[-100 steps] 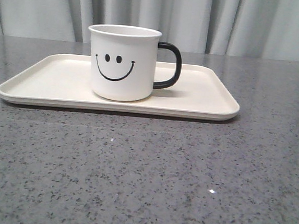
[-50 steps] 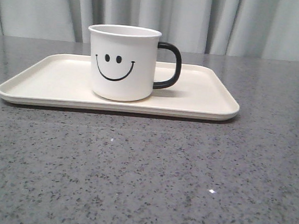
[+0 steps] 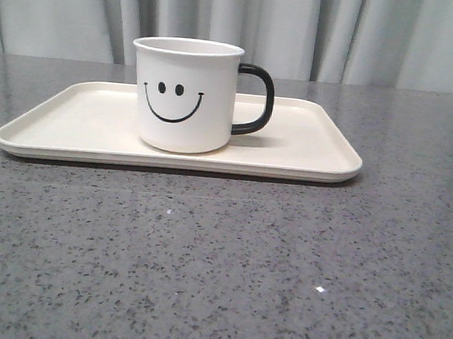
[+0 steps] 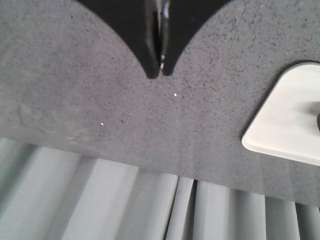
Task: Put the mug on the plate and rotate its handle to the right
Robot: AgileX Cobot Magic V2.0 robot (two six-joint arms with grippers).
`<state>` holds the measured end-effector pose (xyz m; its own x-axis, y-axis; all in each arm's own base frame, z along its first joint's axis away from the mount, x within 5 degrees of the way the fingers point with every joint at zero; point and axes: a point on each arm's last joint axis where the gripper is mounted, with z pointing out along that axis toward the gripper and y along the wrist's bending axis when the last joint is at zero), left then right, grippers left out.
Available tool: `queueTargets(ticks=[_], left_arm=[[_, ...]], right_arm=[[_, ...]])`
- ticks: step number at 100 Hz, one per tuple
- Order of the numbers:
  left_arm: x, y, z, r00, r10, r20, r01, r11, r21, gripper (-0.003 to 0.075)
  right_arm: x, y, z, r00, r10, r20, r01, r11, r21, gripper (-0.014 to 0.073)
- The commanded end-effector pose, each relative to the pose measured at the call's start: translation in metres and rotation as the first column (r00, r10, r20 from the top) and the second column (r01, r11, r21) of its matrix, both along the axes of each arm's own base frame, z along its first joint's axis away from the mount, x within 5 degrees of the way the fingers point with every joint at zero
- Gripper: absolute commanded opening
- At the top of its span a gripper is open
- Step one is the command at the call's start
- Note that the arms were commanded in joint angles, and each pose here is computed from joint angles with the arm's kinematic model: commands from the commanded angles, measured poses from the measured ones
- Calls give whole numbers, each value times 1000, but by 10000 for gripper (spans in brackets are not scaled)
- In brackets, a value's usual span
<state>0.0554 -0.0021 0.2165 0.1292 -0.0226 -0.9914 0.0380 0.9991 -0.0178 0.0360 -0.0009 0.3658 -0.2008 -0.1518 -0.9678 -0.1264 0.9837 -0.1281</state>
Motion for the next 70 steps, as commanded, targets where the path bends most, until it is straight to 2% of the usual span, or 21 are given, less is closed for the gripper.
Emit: queueTargets(ticks=[1, 20, 30, 48, 70], left_arm=[[-4, 0, 7, 994, -4, 108, 5, 1000, -14, -20], [-4, 0, 7, 994, -4, 108, 5, 1000, -14, -20], [-4, 0, 7, 994, -4, 108, 5, 1000, -14, -20], [-4, 0, 7, 994, -4, 108, 5, 1000, -14, -20], [-4, 0, 7, 994, -4, 108, 5, 1000, -14, -20]], right_arm=[[6, 3, -9, 984, 15, 176, -18, 1000, 16, -110], [11, 7, -66, 951, 40, 307, -51, 998, 27, -110], [13, 7, -89, 935, 19, 353, -50, 996, 79, -110], [18, 5, -119, 944, -48, 326, 2, 990, 141, -110], [22, 5, -143, 963, -52, 263, 16, 991, 135, -110]])
